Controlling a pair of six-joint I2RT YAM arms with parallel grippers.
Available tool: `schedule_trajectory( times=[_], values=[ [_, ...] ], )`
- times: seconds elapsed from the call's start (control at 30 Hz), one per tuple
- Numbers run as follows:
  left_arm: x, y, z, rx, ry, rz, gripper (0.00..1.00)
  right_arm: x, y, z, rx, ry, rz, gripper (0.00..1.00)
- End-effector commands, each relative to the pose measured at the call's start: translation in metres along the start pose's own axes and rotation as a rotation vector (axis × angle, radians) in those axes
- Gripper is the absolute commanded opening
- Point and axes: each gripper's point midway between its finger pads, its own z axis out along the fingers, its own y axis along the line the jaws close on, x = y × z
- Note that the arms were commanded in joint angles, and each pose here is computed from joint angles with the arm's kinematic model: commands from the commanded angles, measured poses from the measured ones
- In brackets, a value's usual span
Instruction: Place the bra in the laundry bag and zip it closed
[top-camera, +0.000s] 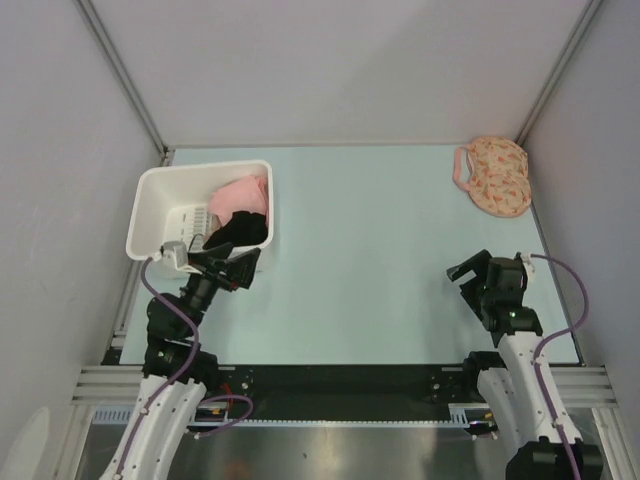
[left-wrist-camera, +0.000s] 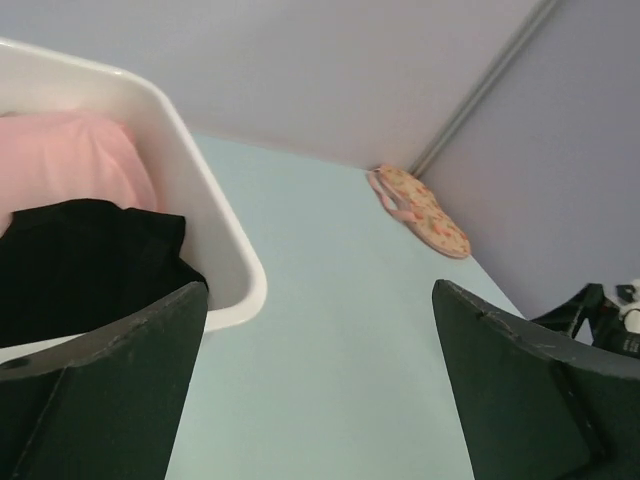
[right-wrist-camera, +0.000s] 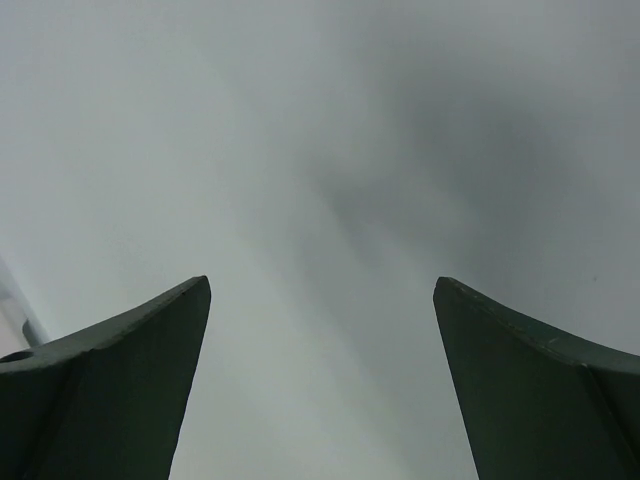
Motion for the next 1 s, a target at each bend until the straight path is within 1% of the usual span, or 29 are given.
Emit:
schedule_trajectory(
  times=[0.0,0.07,0.1,0.13,0.17,0.2,0.23,0.27,0.3,0.33,0.37,0.4,0.43,0.47,0.5,0.53,0.57,0.6,0.67,0.7,0.73,0.77,0.83,0.9,0.93,0.97],
  values=[
    [-0.025,0.014,0.002,-0.199,0.052,-0.002,1.00,-0.067,0.017,0.009,0.112,-0.207,-0.068,1.00],
    [-0.037,0.012,-0.001,-0.264,0.098,-0.017,0.99,-0.100,0.034,0.012,0.122,-0.284,-0.059,1.00],
    [-0.030,0.018,0.002,-0.312,0.160,-0.041,0.99,-0.108,0.035,0.021,0.147,-0.285,-0.060,1.00],
    [-0.029,0.018,0.002,-0.334,0.198,-0.052,0.99,-0.111,0.030,0.041,0.207,-0.255,-0.072,1.00],
    [-0.032,0.009,-0.001,-0.333,0.253,-0.059,0.99,-0.137,0.048,0.050,0.190,-0.302,-0.076,1.00],
    [-0.033,0.001,-0.001,-0.287,0.276,-0.026,1.00,-0.151,0.055,0.060,0.205,-0.316,-0.135,1.00],
    [-0.035,-0.009,0.000,-0.237,0.278,-0.025,1.00,-0.154,0.041,0.090,0.295,-0.296,-0.166,1.00],
    [-0.037,-0.024,0.000,-0.165,0.286,-0.032,0.99,-0.190,0.069,0.098,0.260,-0.368,-0.168,1.00],
    [-0.038,-0.028,0.000,-0.150,0.287,-0.050,0.99,-0.203,0.075,0.110,0.265,-0.385,-0.186,1.00],
    [-0.040,-0.031,-0.001,-0.146,0.282,-0.063,0.99,-0.211,0.076,0.127,0.283,-0.373,-0.238,0.99],
    [-0.039,-0.033,-0.003,-0.144,0.293,-0.085,1.00,-0.209,0.067,0.159,0.331,-0.329,-0.268,1.00],
    [-0.038,-0.039,-0.003,-0.118,0.300,-0.098,0.99,-0.235,0.090,0.170,0.310,-0.364,-0.279,1.00],
    [-0.036,-0.042,-0.003,-0.099,0.316,-0.101,1.00,-0.244,0.097,0.182,0.311,-0.355,-0.328,1.00],
    [-0.034,-0.045,-0.002,-0.081,0.331,-0.105,0.99,-0.234,0.085,0.213,0.344,-0.295,-0.362,1.00],
    [-0.029,-0.052,-0.003,-0.042,0.367,-0.111,0.99,-0.251,0.105,0.219,0.310,-0.328,-0.382,0.98],
    [-0.025,-0.052,-0.003,-0.033,0.389,-0.113,0.99,-0.252,0.108,0.229,0.290,-0.315,-0.397,0.98],
    [-0.019,-0.052,-0.003,-0.031,0.426,-0.122,0.97,-0.254,0.110,0.240,0.282,-0.316,-0.437,0.97],
    [-0.016,-0.054,-0.004,-0.012,0.442,-0.118,0.95,-0.250,0.105,0.255,0.292,-0.299,-0.455,0.96],
    [-0.014,-0.051,-0.004,-0.028,0.452,-0.113,0.94,-0.259,0.117,0.266,0.253,-0.305,-0.489,0.94],
    [-0.016,-0.048,-0.003,-0.045,0.444,-0.103,0.93,-0.252,0.110,0.280,0.260,-0.278,-0.505,0.89],
    [-0.017,-0.046,-0.003,-0.053,0.439,-0.097,0.93,-0.259,0.118,0.283,0.251,-0.293,-0.506,0.88],
    [-0.020,-0.047,-0.002,-0.054,0.433,-0.088,0.93,-0.256,0.114,0.288,0.258,-0.275,-0.506,0.87],
    [-0.022,-0.045,0.000,-0.061,0.434,-0.069,0.93,-0.247,0.109,0.303,0.243,-0.231,-0.505,0.82],
    [-0.025,-0.044,0.004,-0.067,0.443,-0.056,0.93,-0.246,0.109,0.309,0.260,-0.227,-0.504,0.79],
    [-0.024,-0.043,0.005,-0.075,0.455,-0.056,0.93,-0.239,0.100,0.318,0.292,-0.210,-0.503,0.75],
    [-0.026,-0.045,0.006,-0.069,0.454,-0.053,0.93,-0.239,0.105,0.319,0.291,-0.191,-0.500,0.70]
  ],
)
